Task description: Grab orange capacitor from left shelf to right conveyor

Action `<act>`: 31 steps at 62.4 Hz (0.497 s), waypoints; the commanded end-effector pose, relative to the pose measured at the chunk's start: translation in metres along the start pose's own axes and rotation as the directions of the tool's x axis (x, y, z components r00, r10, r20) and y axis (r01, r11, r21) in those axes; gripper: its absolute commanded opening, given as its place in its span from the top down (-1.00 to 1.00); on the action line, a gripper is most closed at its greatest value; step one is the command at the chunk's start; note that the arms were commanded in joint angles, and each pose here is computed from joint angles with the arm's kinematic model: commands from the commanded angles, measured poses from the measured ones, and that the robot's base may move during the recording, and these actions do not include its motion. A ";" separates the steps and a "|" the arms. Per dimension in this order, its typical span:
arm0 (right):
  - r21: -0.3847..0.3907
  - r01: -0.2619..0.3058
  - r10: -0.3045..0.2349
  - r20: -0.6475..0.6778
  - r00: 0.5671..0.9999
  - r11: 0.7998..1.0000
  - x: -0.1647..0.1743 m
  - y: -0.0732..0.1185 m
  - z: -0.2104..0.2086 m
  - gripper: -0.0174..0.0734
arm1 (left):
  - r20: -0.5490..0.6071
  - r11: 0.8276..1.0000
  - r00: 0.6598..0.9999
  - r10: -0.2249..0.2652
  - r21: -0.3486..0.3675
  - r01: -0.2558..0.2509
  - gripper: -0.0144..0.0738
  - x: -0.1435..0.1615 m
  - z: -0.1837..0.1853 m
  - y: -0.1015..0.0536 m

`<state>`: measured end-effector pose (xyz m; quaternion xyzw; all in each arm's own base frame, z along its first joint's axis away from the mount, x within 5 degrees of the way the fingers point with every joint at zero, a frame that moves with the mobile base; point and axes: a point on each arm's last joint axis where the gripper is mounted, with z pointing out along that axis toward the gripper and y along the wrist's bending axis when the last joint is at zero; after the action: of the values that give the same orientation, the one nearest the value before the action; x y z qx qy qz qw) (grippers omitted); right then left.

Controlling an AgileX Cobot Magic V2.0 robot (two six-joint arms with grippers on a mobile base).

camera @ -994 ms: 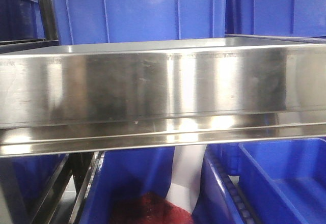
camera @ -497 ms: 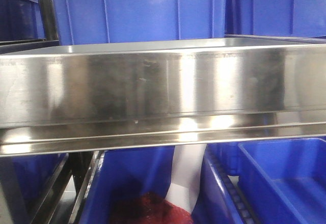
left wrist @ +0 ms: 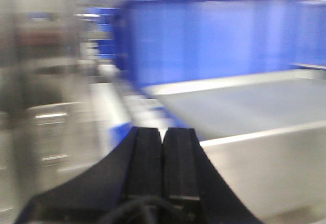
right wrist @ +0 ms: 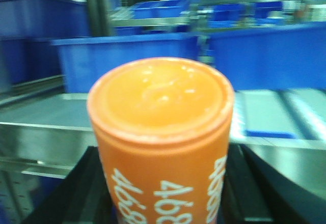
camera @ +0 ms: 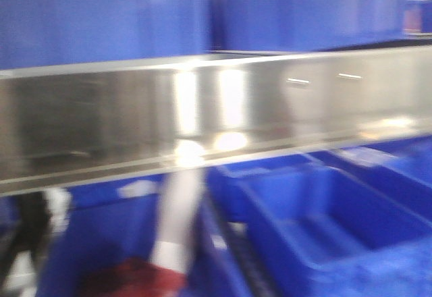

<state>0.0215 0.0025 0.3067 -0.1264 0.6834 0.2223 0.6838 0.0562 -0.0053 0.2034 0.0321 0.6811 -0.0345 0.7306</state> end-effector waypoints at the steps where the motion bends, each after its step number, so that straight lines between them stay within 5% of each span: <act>1: -0.027 0.022 -0.019 0.099 0.995 0.999 -0.016 0.004 0.000 0.49 | 0.086 1.000 0.996 -0.006 0.004 0.006 0.91 -0.010 0.000 0.000; 31: -0.027 0.022 -0.019 0.099 0.995 0.999 -0.016 0.004 0.000 0.49 | 0.086 1.000 0.996 -0.006 0.004 0.006 0.91 -0.010 0.000 0.000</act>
<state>0.0215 0.0025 0.3067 -0.1264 0.6834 0.2223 0.6838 0.0562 -0.0053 0.2034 0.0321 0.6811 -0.0345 0.7306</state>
